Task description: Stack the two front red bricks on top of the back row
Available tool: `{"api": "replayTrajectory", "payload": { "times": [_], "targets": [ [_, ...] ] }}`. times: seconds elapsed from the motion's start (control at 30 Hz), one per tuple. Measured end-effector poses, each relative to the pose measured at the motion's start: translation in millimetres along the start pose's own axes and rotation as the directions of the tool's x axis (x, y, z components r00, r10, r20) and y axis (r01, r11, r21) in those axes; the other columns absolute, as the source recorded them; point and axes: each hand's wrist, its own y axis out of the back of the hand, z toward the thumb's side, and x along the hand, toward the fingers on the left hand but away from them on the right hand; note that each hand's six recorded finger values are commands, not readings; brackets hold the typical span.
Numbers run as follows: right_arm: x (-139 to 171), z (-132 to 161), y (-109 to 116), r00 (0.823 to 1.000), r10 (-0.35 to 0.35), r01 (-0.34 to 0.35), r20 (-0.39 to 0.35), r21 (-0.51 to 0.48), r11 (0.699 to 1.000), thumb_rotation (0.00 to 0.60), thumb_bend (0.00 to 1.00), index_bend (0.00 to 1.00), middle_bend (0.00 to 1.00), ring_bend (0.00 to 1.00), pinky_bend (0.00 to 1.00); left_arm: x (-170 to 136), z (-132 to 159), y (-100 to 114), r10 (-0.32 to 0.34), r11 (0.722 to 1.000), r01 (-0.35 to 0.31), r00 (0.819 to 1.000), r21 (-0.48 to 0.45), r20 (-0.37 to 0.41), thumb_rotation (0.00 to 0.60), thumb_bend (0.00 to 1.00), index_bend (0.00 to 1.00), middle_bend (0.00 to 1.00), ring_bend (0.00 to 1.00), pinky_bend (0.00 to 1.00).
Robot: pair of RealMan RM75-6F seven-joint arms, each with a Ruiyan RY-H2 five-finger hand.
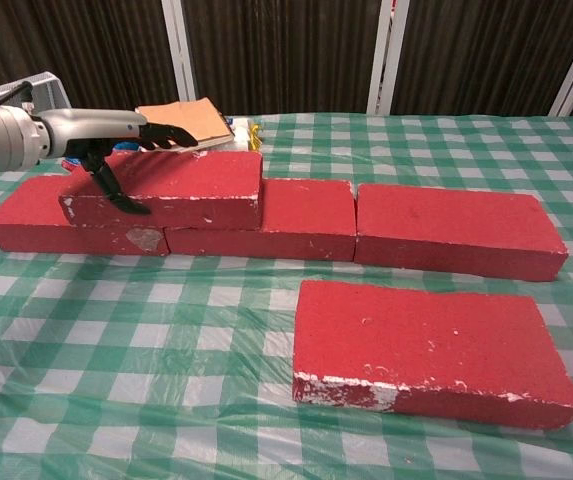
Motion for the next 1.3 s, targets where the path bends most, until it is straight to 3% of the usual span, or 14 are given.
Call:
{"api": "replayTrajectory", "payload": {
  "times": [0.47, 0.67, 0.77, 0.97, 1.1, 1.3],
  "targets": [
    [1.1, 4.2, 0.0, 1.0, -0.003, 0.003, -0.023, -0.008, 1.0, 0.6, 0.09, 0.0, 0.0, 0.0, 0.0, -10.3, 10.5, 8.9, 0.069, 0.998, -0.069, 0.996, -0.004, 0.052, 0.6, 0.24, 0.0, 0.0, 0.0, 0.04],
    [4.8, 18.1, -7.3, 0.992, 0.056, -0.064, -0.111, -0.072, 0.995, 0.6, 0.09, 0.0, 0.0, 0.0, 0.0, -44.4, 9.7, 9.4, 0.13, 0.99, -0.135, 0.987, 0.037, 0.097, 0.6, 0.24, 0.0, 0.0, 0.0, 0.03],
    [5.9, 32.8, -13.1, 0.978, 0.092, -0.115, -0.189, -0.116, 0.987, 0.6, 0.08, 0.0, 0.0, 0.0, 0.0, -73.8, -5.2, -1.4, 0.155, 0.984, -0.161, 0.985, 0.077, 0.08, 0.6, 0.24, 0.0, 0.0, 0.0, 0.02],
    [2.3, 77.0, -30.5, 0.935, 0.152, -0.207, -0.319, -0.144, 0.968, 0.6, 0.08, 0.0, 0.0, 0.0, 0.0, -136.3, -46.2, -38.9, 0.177, 0.978, -0.173, 0.984, 0.12, -0.026, 0.6, 0.25, 0.0, 0.0, 0.0, 0.02],
    [-1.5, 113.9, -41.3, 0.897, 0.189, -0.277, -0.4, -0.175, 0.945, 0.6, 0.09, 0.0, 0.0, 0.0, 0.0, -171.2, -71.0, -58.3, 0.201, 0.974, -0.188, 0.974, 0.128, -0.101, 0.6, 0.25, 0.0, 0.0, 0.0, 0.02],
    [-8.7, 156.8, -61.2, 0.857, 0.212, -0.355, -0.47, -0.239, 0.904, 0.6, 0.09, 0.0, 0.0, 0.0, 0.0, -190.2, -86.5, -69.0, 0.219, 0.973, -0.204, 0.965, 0.11, -0.142, 0.6, 0.25, 0.0, 0.0, 0.0, 0.02]
  ]
}}
